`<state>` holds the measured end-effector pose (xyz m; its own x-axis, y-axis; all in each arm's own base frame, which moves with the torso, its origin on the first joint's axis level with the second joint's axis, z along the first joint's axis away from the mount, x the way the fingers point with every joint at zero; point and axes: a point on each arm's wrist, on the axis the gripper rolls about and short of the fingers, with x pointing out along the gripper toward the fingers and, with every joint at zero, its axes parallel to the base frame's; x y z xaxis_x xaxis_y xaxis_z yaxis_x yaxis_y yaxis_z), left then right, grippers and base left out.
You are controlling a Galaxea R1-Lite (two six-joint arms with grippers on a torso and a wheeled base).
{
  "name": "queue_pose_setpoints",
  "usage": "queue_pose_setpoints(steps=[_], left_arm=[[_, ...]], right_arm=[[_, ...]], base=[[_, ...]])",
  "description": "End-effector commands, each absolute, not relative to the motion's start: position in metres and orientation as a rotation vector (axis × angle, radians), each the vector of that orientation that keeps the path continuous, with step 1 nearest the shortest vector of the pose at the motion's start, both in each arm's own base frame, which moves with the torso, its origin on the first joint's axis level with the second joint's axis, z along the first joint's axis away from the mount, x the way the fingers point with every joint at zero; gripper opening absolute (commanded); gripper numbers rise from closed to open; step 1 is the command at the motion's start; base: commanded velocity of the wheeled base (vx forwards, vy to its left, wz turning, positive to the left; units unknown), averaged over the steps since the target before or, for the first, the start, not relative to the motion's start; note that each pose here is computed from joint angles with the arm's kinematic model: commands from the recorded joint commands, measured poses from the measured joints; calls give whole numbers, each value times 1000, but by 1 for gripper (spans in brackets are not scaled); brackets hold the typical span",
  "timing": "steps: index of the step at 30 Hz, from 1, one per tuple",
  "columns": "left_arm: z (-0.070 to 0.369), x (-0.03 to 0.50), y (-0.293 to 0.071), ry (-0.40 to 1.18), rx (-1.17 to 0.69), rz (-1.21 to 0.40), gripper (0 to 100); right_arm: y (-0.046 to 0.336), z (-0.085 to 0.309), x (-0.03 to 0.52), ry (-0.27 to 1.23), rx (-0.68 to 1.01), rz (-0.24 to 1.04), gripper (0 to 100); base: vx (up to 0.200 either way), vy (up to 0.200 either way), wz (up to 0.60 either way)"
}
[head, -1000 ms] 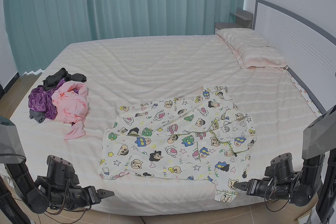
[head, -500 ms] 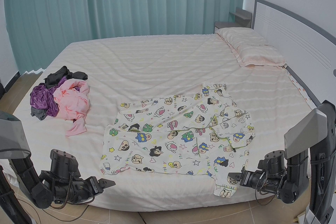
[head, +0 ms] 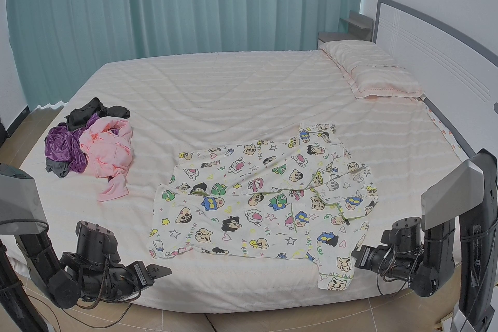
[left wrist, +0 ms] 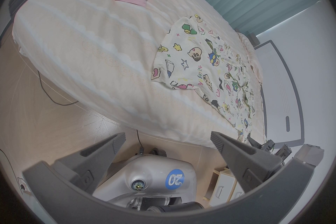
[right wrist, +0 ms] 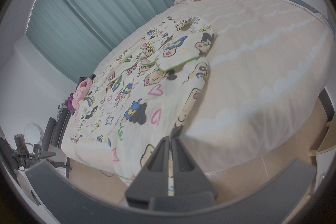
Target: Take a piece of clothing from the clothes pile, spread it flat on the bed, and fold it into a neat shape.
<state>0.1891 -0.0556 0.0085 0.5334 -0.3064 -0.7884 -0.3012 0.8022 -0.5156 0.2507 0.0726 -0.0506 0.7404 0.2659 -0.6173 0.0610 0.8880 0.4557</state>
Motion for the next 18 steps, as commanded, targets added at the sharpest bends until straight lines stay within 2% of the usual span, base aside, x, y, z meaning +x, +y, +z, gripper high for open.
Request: queue_pose_setpoints(steps=[1,8,16,17,18], left_arm=[[8,189,-55,1033,-668,-1,100],[8,189,-56,1031,-668,-2,100],[7,190,-56,1036,-668,-1,100],[6,190,-56,1038,-667,2,100],[5,191,-56,1040,-667,2,100]], right_arm=[[53,-33,260,641,502,67,0],[26,-11,279,505,534,5,0],[16,-19,298,515,544,-29,0],[16,-21,296,531,545,-26,100],[16,-22,295,540,546,-22,100]], base=[[0,0,0],[0,0,0],[0,0,0],[0,0,0],[0,0,0]])
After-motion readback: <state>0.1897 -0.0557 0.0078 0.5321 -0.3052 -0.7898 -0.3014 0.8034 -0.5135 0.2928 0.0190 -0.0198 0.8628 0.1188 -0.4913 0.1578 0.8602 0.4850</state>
